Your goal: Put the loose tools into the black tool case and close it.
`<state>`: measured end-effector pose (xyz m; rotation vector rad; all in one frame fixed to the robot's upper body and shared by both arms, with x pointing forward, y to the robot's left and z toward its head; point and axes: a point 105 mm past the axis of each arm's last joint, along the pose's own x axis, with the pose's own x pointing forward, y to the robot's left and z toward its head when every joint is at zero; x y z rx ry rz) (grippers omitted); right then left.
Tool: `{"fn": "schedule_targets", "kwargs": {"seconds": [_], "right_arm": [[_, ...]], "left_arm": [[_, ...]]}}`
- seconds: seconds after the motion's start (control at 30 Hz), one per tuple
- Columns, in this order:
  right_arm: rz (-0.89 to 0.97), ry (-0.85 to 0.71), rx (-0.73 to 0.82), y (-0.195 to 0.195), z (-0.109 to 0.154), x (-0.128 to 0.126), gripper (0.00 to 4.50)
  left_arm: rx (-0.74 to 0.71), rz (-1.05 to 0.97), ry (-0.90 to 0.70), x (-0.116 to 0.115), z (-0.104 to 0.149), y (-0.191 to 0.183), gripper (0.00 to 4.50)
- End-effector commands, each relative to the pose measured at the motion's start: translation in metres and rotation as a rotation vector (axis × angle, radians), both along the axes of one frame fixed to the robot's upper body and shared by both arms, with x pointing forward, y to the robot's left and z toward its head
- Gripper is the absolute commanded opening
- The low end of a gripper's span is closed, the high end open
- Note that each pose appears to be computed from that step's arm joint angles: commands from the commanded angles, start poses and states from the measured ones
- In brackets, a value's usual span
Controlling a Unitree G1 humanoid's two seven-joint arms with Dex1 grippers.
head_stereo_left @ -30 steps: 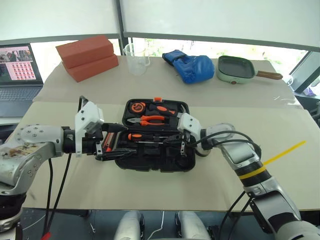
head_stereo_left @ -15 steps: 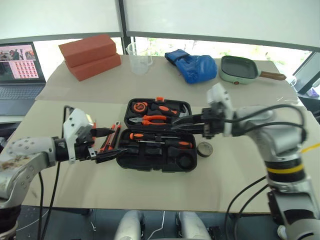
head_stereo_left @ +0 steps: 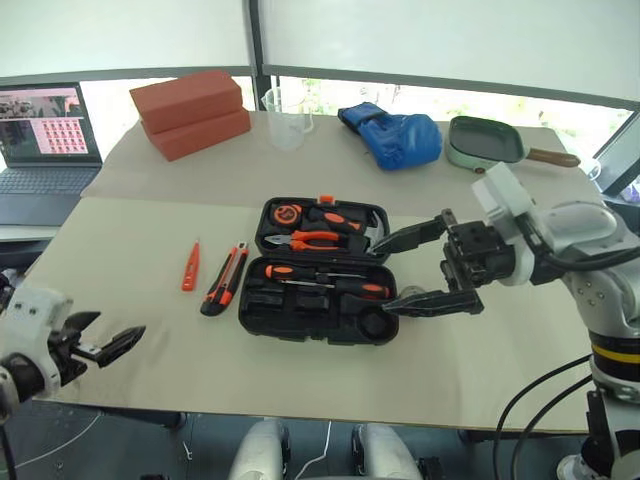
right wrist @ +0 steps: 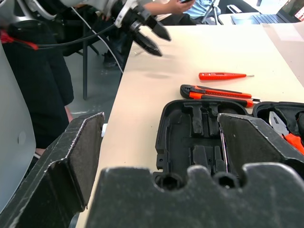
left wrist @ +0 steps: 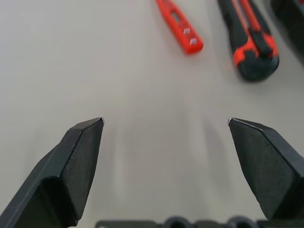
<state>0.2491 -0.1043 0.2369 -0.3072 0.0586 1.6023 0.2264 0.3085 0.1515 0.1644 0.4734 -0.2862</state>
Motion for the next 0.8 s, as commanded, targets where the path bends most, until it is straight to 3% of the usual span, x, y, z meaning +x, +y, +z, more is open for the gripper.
{"fn": "schedule_targets", "kwargs": {"seconds": [0.03, 0.23, 0.33, 0.47, 0.8], "right_arm": [[0.0, -0.072, 0.056, 0.006, 0.008, -0.004, 4.48], [-0.016, -0.073, 0.086, 0.014, -0.001, -0.015, 4.48], [-0.033, -0.065, 0.096, 0.016, -0.005, -0.019, 4.48], [-0.088, -0.06, 0.112, 0.015, -0.01, -0.022, 4.48], [-0.148, -0.06, 0.139, 0.017, -0.015, -0.033, 4.48]], "left_arm": [[-0.003, -0.071, 0.128, 0.017, 0.008, -0.016, 4.5], [-0.001, -0.02, 0.236, 0.062, 0.019, -0.021, 4.5], [-0.052, 0.035, 0.333, 0.08, 0.017, -0.024, 4.5], [-0.006, 0.086, 0.413, 0.104, 0.011, -0.026, 4.5], [-0.011, 0.137, 0.534, 0.134, -0.007, -0.031, 4.5]]}}
